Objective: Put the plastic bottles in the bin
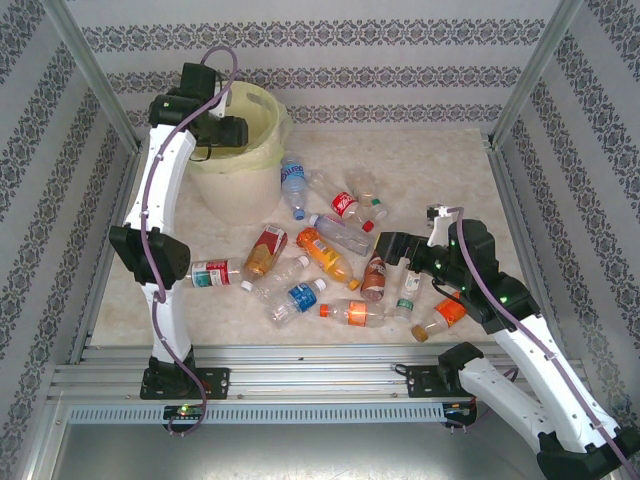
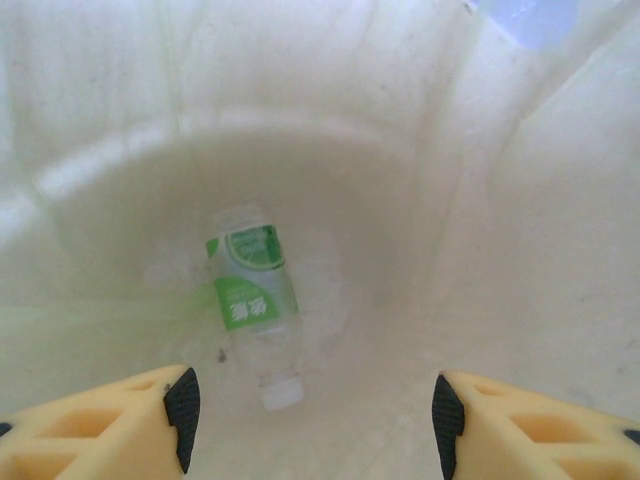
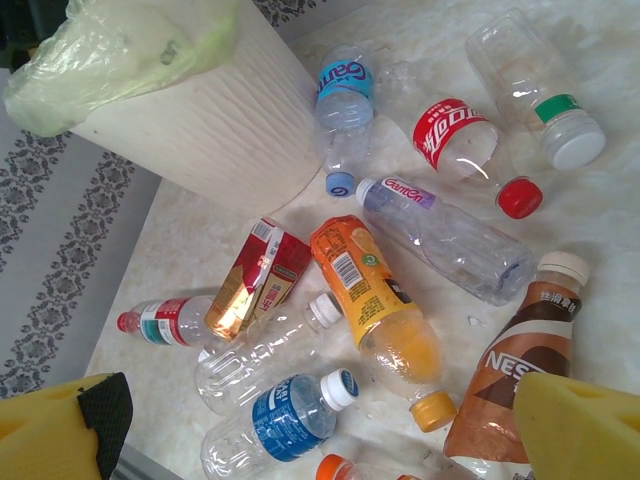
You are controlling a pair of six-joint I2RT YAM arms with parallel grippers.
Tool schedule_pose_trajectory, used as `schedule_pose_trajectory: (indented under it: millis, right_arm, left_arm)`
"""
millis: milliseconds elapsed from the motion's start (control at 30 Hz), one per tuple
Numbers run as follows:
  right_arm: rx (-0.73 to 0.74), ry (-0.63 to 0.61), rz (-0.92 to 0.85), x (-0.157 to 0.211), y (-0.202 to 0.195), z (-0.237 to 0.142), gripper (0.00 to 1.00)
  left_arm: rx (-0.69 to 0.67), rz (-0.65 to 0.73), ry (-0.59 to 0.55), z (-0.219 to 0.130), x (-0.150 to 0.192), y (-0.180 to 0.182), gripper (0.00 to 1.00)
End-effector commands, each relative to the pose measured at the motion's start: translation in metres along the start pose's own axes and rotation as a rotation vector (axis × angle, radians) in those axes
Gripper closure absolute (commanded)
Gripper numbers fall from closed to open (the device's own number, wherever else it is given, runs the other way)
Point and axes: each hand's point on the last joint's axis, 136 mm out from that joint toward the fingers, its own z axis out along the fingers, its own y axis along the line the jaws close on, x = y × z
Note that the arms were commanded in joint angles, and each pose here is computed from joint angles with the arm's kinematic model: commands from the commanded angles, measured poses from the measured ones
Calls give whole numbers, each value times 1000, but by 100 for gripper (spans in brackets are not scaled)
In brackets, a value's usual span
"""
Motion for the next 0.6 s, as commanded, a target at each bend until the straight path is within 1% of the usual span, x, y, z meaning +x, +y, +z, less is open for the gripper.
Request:
schedule_pose_trajectory:
  millis: [0, 167, 333, 567]
  right_arm:
    - [25, 3, 10, 5, -7, 0, 2]
    - [77, 27, 10, 11, -17, -1, 2]
    - [136, 76, 27, 19, -28, -1, 2]
    - [213, 106, 37, 24, -40, -4, 2]
  left_arm:
    - [0, -17, -33, -26, -6, 3, 33]
    - [29, -25, -88, -50, -14, -3, 26]
    - [96, -27, -159, -87, -21, -16, 16]
    - [168, 15, -219, -140, -7, -36, 8]
